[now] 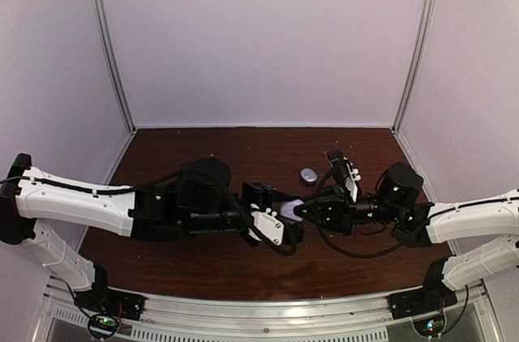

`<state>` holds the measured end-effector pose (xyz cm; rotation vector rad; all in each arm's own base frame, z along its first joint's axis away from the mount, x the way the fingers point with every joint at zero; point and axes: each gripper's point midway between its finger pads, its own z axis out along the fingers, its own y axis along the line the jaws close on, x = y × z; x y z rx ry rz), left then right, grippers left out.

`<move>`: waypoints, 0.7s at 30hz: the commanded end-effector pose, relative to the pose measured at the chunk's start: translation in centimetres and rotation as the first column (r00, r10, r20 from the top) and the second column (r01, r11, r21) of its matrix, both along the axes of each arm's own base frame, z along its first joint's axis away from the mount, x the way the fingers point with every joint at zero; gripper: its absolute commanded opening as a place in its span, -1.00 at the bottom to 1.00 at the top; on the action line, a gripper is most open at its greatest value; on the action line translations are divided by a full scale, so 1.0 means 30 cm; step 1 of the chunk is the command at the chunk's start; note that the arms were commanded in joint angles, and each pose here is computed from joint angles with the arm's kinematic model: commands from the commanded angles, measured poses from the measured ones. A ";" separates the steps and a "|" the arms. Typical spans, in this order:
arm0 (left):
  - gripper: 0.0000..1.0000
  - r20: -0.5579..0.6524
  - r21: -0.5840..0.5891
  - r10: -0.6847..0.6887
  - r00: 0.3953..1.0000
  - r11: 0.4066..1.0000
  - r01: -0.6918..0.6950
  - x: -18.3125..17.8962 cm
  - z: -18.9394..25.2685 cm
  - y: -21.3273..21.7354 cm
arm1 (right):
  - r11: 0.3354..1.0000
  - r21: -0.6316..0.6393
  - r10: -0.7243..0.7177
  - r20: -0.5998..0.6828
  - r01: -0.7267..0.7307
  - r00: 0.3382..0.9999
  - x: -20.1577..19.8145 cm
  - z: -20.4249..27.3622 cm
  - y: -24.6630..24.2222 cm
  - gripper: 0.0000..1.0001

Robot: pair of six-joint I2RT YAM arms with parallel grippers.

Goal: Insert the wireless bluetooth earbuds into the charging case
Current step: Pass from the left arm to the right

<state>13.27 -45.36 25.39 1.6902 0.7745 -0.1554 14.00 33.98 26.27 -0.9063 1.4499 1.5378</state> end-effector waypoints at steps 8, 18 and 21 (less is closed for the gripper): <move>0.95 -0.121 -0.179 0.170 0.978 0.965 -0.190 0.108 0.057 0.111 | 0.973 -0.030 -0.227 -0.023 0.227 0.974 0.204 -0.001 -0.050 -0.90; 0.95 -0.330 -0.314 0.356 0.874 0.832 -0.457 0.279 0.095 0.245 | 0.884 -0.219 -0.439 -0.080 0.413 0.895 0.513 -0.224 -0.078 -0.90; 0.95 -0.341 -0.315 0.370 0.864 0.821 -0.476 0.289 0.090 0.252 | 0.851 -0.286 -0.479 -0.079 0.441 0.874 0.598 -0.300 -0.073 -0.88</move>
